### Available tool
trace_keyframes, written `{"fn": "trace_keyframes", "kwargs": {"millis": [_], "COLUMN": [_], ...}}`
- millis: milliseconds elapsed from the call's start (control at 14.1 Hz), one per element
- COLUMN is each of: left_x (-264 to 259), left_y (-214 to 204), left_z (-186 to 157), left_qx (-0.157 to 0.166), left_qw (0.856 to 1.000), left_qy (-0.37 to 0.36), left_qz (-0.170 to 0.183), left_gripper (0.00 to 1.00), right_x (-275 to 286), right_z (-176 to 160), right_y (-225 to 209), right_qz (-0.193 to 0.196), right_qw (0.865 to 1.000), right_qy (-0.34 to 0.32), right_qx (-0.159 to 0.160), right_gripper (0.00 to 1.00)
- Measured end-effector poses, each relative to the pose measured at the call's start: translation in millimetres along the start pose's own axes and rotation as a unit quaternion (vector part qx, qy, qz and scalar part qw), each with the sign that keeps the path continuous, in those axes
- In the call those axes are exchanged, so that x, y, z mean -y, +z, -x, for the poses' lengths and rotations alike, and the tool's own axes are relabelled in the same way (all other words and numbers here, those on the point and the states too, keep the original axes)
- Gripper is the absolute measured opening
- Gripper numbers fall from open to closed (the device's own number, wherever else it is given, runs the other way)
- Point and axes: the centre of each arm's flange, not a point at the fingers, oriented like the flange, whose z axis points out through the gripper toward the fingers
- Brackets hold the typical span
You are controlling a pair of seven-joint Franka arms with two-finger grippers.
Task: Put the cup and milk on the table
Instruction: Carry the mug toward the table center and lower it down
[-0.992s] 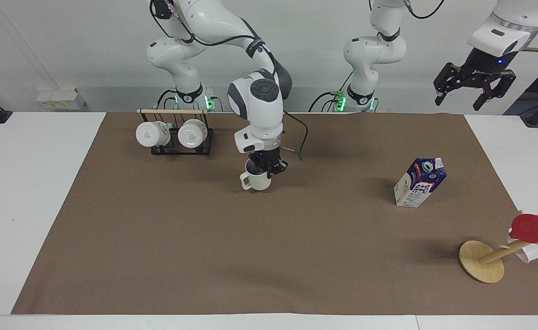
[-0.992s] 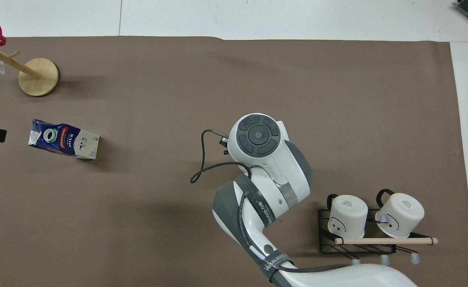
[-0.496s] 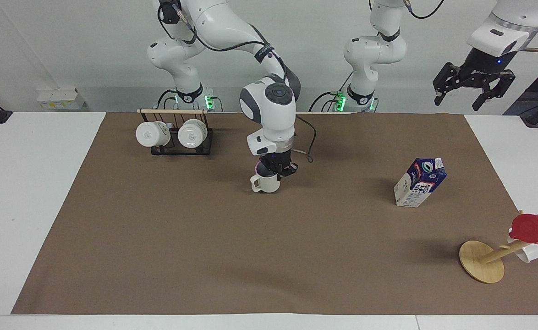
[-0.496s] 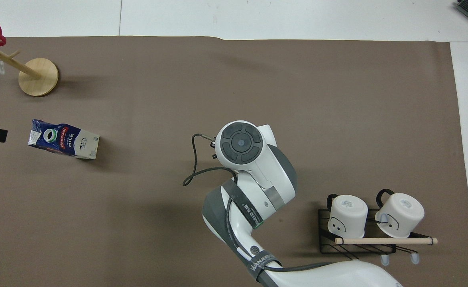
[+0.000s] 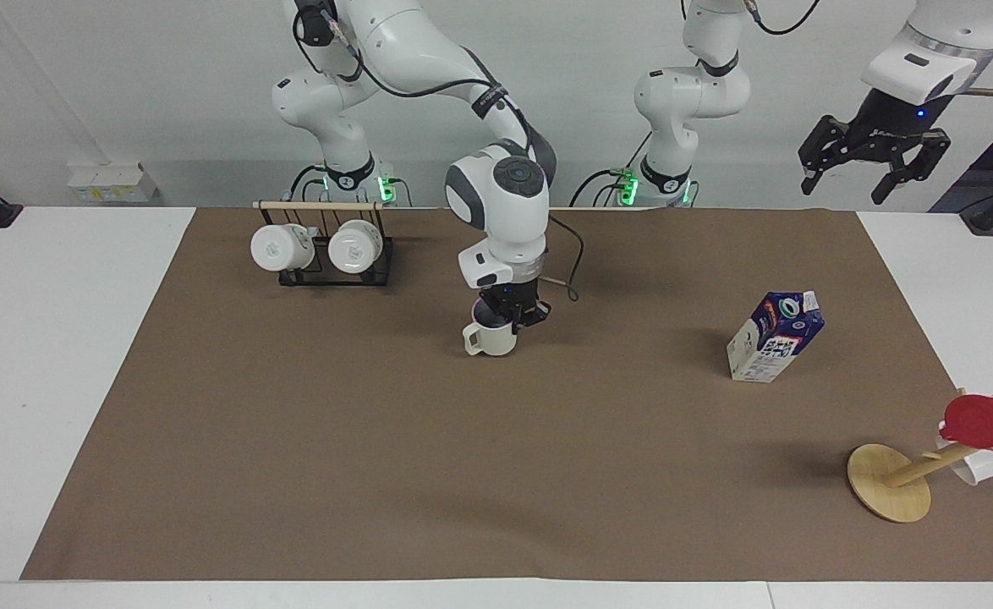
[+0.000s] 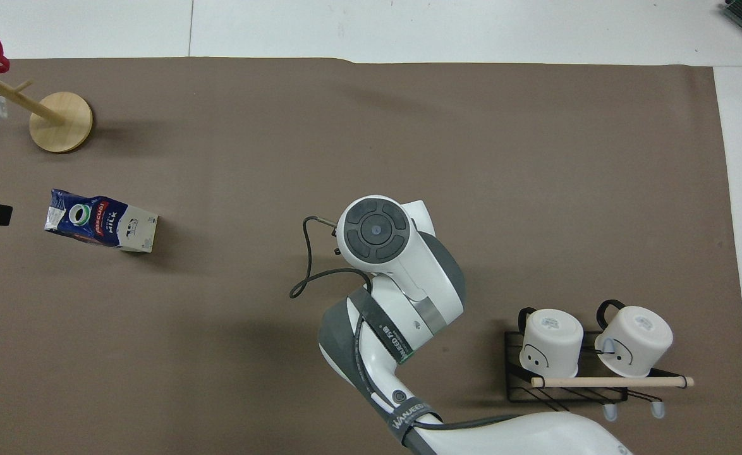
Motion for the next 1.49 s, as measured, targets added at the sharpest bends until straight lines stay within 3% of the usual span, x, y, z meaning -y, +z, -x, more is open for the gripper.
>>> {"fn": "trace_keyframes", "kwargs": {"millis": [213, 283, 567, 850, 1276, 1488], "left_x": [-0.2, -0.4, -1.1, -1.5, -3.0, -3.6], "left_y": [0.0, 0.0, 0.1, 0.1, 0.6, 0.8], "left_z": [0.0, -0.1, -0.2, -0.2, 0.0, 0.2], "left_qx": [0.000, 0.000, 0.000, 0.000, 0.003, 0.004], "left_qw": [1.000, 1.000, 1.000, 1.000, 1.000, 1.000], "left_qy": [0.000, 0.000, 0.001, 0.001, 0.003, 0.003], "left_qz": [0.000, 0.000, 0.000, 0.000, 0.001, 0.001], "left_gripper": [1.00, 1.00, 1.00, 1.00, 1.00, 1.00], "right_x": [-0.1, -0.2, 0.1, 1.0, -70.3, -104.2], "right_z": [0.0, 0.1, -0.2, -10.4, -75.5, -99.2], "right_y": [3.9, 4.3, 3.8, -21.7, -130.7, -151.7], "right_qz": [-0.004, -0.004, -0.004, -0.018, -0.020, -0.008], "right_qw": [1.000, 1.000, 1.000, 0.999, 0.998, 0.997], "right_qy": [0.000, 0.000, -0.001, -0.015, -0.057, -0.077], "right_qx": [-0.002, -0.002, -0.005, -0.030, -0.035, -0.027], "right_gripper": [0.04, 0.09, 0.56, 0.99, 1.00, 1.00]}}
